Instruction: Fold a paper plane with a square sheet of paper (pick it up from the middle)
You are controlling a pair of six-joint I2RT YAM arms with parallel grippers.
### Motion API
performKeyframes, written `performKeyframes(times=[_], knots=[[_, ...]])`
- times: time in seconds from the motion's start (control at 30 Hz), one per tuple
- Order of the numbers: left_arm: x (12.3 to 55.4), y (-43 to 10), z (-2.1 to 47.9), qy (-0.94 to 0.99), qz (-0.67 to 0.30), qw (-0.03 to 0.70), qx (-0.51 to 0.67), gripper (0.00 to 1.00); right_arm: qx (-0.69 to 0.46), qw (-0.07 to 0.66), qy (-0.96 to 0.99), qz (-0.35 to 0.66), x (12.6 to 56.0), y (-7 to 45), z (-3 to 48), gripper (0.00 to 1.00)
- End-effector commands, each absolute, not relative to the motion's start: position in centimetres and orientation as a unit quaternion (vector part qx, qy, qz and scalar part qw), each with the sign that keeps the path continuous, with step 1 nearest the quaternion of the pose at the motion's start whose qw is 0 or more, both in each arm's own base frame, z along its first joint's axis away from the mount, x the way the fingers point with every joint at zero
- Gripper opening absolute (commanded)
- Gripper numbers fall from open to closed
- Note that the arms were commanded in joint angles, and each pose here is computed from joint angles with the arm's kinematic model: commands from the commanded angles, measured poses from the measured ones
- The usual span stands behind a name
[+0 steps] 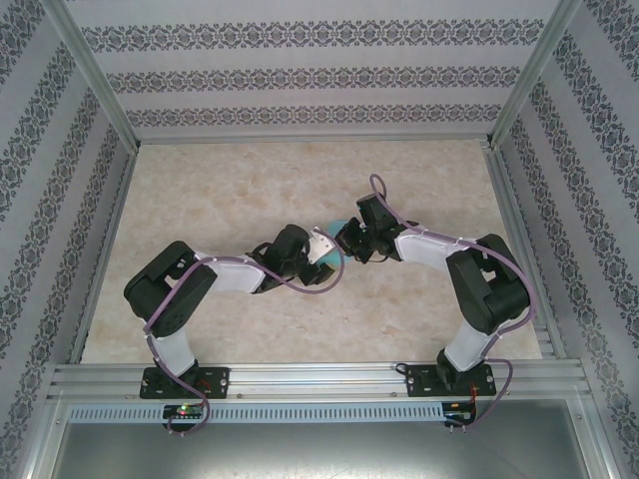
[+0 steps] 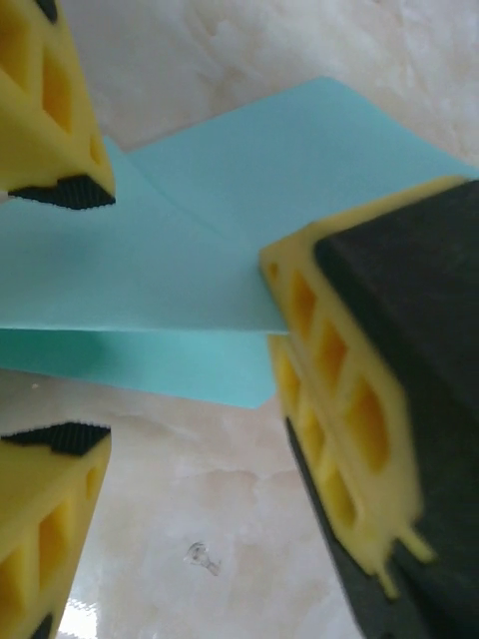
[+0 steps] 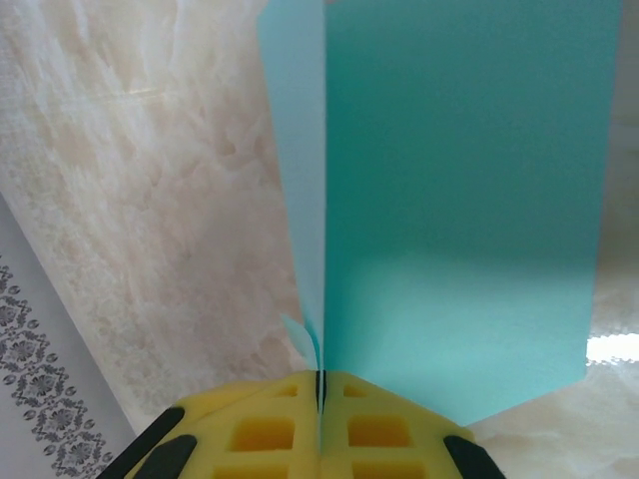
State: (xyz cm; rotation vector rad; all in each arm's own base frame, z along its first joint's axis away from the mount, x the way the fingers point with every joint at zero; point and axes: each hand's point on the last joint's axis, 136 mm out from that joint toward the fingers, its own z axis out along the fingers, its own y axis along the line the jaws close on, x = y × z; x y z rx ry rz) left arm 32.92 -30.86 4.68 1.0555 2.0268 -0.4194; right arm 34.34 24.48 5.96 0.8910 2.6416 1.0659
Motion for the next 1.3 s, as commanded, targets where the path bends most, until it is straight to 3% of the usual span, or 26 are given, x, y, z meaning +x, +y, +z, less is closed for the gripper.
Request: performKeyframes(times=[0.0, 0.4, 0.63, 0.77, 0.97, 1.27], knots=[[33.9, -31.6, 5.5, 0.782, -0.156, 0.429, 0.425, 0.54, 0.3, 0.058, 0.884, 0.355, 33.9, 24.4, 5.2, 0.01], [33.8, -31.4, 4.6, 0.788, -0.173, 0.414, 0.422, 0.27, 0.296, 0.045, 0.881, 0.367, 33.9, 24.6, 5.6, 0.05], [33.6, -31.6, 4.7, 0.792, -0.199, 0.403, 0.413, 0.14, 0.281, 0.047, 0.883, 0.374, 34.1, 24.3, 6.2, 0.24], [33.4, -31.8, 4.7, 0.806, -0.226, 0.381, 0.392, 0.12, 0.255, 0.068, 0.886, 0.381, 34.6, 23.5, 7.2, 0.4], [33.0, -31.9, 4.5, 0.827, -0.251, 0.351, 0.36, 0.12, 0.221, 0.119, 0.882, 0.398, 35.2, 21.2, 9.0, 0.52], [32.7, -32.1, 3.8, 0.863, -0.277, 0.3, 0.299, 0.12, 0.195, 0.161, 0.887, 0.386, 34.4, 18.6, 9.4, 0.57]])
